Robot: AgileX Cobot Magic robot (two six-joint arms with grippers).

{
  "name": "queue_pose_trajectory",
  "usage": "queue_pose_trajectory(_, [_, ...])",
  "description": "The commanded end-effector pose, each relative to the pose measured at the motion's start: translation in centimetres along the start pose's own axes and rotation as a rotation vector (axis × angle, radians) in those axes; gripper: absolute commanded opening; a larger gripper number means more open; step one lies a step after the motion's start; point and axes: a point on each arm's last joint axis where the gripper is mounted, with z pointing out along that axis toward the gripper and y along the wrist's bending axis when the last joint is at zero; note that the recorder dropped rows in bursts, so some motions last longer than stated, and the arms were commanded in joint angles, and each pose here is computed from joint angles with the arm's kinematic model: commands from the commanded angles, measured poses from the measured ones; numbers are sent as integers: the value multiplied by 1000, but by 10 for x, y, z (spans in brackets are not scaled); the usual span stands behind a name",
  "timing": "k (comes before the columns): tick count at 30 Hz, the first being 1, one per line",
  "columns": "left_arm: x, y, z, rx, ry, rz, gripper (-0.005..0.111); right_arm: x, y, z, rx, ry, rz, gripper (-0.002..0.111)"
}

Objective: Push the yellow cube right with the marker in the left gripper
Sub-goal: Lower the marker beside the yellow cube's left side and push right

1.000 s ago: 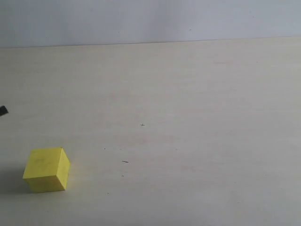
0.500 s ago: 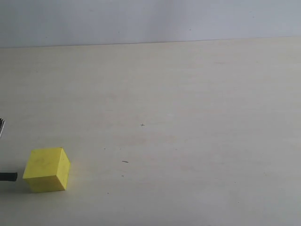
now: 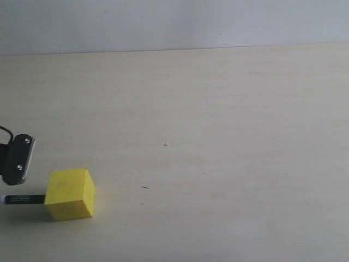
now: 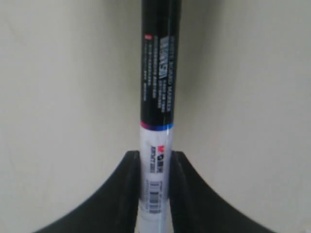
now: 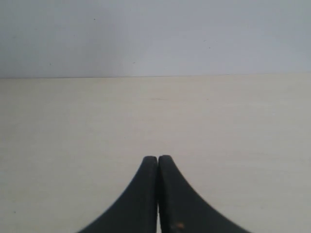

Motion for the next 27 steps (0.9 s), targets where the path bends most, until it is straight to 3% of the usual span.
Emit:
queue_pose_trajectory(1, [-19, 2, -6, -39, -41, 37, 0, 0, 0, 0, 6, -10, -9, 0])
queue_pose_trajectory(11, [-12, 1, -4, -8, -4, 13, 0, 0, 0, 0, 6, -10, -9, 0])
queue_pose_trajectory(14, [-27, 3, -2, -45, -65, -8, 0, 0, 0, 0, 6, -10, -9, 0])
queue_pose_trajectory(17, [-54, 2, -2, -114, -131, 59, 0, 0, 0, 0, 6, -10, -9, 0])
queue_pose_trajectory(19, [-62, 0, -3, -130, -119, 126, 0, 0, 0, 0, 6, -10, -9, 0])
queue_pose_trajectory(27, [-46, -1, -2, -94, 28, 97, 0, 0, 0, 0, 6, -10, -9, 0])
